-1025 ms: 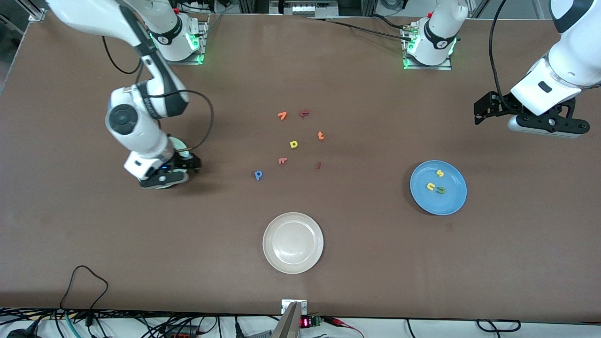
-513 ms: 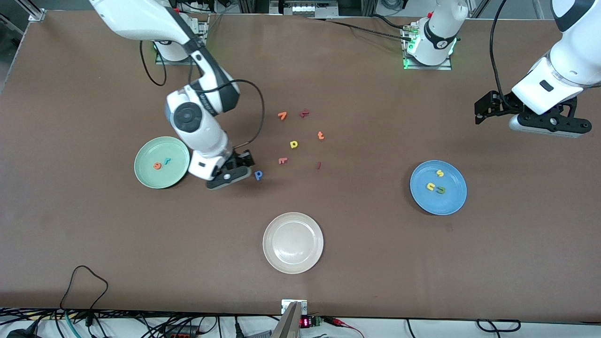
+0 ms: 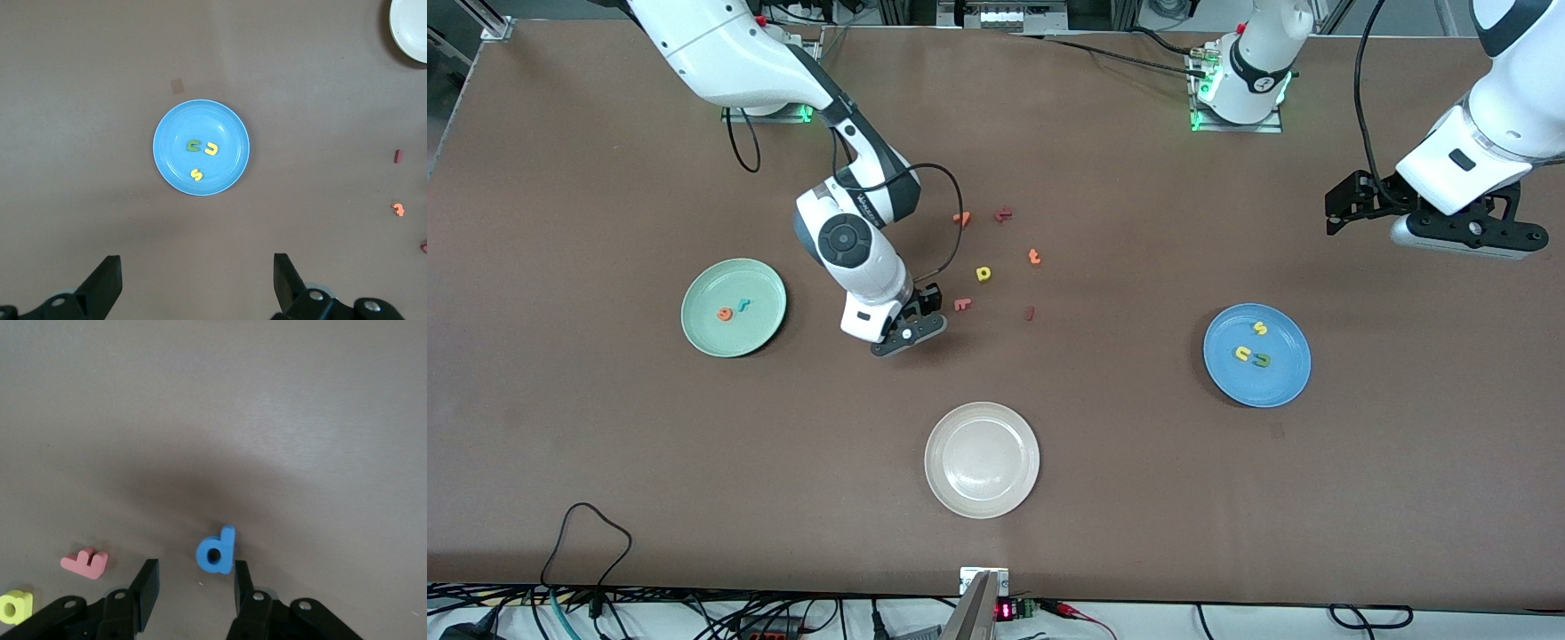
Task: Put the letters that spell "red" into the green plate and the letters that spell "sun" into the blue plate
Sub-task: 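Move the right gripper to the blue d and grasp it, then carry the blue d over the green plate with the right gripper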
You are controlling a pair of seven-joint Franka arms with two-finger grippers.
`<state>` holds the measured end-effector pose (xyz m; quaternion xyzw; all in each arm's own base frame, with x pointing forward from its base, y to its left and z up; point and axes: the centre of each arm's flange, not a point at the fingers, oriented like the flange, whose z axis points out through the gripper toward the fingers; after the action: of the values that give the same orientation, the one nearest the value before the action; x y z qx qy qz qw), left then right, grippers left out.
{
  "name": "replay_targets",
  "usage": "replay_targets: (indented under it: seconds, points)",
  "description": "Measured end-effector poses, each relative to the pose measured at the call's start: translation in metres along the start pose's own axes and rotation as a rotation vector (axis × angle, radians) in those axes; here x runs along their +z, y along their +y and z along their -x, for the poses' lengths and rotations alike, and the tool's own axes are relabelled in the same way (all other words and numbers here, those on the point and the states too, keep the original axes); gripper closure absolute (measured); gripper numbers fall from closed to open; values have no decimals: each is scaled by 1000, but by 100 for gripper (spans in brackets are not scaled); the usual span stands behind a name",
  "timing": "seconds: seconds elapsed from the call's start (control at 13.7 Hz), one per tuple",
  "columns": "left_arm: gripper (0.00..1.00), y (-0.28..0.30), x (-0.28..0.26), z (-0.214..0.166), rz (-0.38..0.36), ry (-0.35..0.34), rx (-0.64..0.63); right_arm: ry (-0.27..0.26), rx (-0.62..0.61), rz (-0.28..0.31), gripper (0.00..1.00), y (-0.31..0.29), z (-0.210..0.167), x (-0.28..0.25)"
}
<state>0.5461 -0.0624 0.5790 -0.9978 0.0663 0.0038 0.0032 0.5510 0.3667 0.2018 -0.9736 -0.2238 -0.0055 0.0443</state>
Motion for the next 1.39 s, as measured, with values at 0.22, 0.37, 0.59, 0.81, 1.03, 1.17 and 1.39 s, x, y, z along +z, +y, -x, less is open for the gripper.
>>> replay_targets:
  seconds: [0.22,0.37,0.59,0.81,1.03,1.17,1.39]
  points:
    - [0,0,0,0,0,-2,0,-2,-2,1,46,-1,-3,6]
    - [0,0,0,0,0,-2,0,-9,-9,19,46,5,-2,12]
    - [0,0,0,0,0,-2,0,-18,-11,38,46,13,-1,20]
    - [0,0,0,0,0,-2,0,-15,-21,39,46,6,-3,20]
    - [0,0,0,0,0,-3,0,-10,-27,38,46,1,-4,19]
    - [0,0,0,0,0,-3,0,-14,-26,40,47,2,-4,22]
    - [0,0,0,0,0,-3,0,-22,-19,47,47,9,-3,27]
